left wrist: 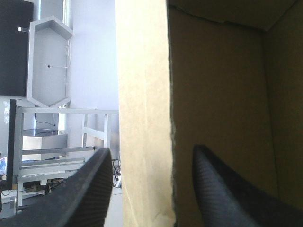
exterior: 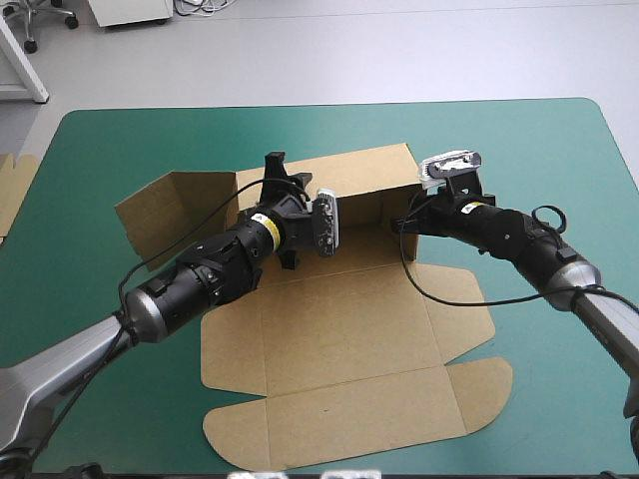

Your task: Fold the box

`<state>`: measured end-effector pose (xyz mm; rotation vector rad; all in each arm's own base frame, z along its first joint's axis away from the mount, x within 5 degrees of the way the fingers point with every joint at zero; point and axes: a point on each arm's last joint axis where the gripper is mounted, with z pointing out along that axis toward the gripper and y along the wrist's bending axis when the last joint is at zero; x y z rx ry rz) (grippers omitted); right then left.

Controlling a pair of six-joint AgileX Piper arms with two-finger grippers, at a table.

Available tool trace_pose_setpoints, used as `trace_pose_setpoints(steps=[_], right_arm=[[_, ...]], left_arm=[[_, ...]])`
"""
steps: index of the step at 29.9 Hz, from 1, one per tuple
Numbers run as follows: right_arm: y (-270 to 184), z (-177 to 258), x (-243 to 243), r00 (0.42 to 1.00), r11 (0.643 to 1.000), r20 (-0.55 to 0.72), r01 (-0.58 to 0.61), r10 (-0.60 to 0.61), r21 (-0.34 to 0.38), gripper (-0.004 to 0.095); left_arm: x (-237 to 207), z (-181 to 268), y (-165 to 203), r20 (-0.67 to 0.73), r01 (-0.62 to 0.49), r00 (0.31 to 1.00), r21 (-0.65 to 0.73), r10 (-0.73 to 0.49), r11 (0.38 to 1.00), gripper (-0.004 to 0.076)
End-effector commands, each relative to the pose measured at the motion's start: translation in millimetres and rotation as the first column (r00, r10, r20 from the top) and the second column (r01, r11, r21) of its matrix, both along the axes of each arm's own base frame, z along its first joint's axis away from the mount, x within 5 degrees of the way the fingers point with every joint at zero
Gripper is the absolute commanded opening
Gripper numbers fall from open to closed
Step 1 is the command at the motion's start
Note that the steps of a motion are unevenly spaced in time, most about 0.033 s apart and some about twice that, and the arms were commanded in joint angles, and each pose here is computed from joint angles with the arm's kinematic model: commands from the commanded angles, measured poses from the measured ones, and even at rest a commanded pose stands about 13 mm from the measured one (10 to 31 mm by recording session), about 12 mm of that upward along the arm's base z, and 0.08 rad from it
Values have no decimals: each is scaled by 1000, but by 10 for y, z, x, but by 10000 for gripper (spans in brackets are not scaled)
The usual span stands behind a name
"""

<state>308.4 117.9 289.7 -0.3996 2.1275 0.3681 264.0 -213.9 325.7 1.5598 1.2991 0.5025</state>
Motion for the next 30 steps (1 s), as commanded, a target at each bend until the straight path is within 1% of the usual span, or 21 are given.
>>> trace_pose_setpoints(steps=[1, 3, 7, 10, 12, 14, 16, 18, 22, 25, 28, 30], right_arm=[[33, 129, -32, 1000, 999, 2, -1, 1, 53, -8], [34, 123, -29, 1000, 999, 0, -1, 1, 52, -8], [34, 122, -28, 1000, 998, -3, 3, -3, 57, -8], [34, 119, -31, 1000, 998, -8, 3, -2, 58, -8], [37, 114, -36, 1000, 998, -14, -2, 3, 56, -8], [38, 109, -41, 1000, 999, -19, -7, 8, 51, -8], [35, 102, -45, 999, 999, -29, -11, 12, 49, -9], [18, 92, -47, 999, 999, -44, -12, 14, 48, -9], [8, 77, -54, 998, 999, -57, -15, 17, 32, -8], [7, 80, -59, 998, 999, -60, -14, 16, 34, -9], [13, 100, -59, 998, 999, -64, -21, 23, 33, -9], [18, 134, -58, 997, 999, -69, -34, 36, 23, -9]], left_arm=[[-194, 342, 13, 61, 28, 998, -87, -23, 996, 386], [-291, 386, -7, 59, 29, 998, -84, -24, 996, 386], [-512, 430, -72, -8, 31, 999, -122, -32, 992, 386], [-668, 499, -88, -61, 42, 997, -196, -55, 980, 384], [-732, 573, -54, -95, 37, 993, -269, -65, 962, 379], [-739, 670, 13, -145, -5, 988, -354, -50, 935, 372], [-690, 795, 117, -192, -70, 981, -436, -16, 897, 361], [-606, 956, 277, -232, -150, 972, -515, 31, 844, 347], [-429, 1215, 677, -259, -284, 953, -582, 157, 762, 336], [-334, 1367, 1044, -276, -397, 918, -605, 286, 691, 336], [-262, 1388, 1426, -337, -521, 852, -620, 400, 587, 336], [-243, 1387, 1719, -393, -604, 790, -634, 471, 483, 335]])
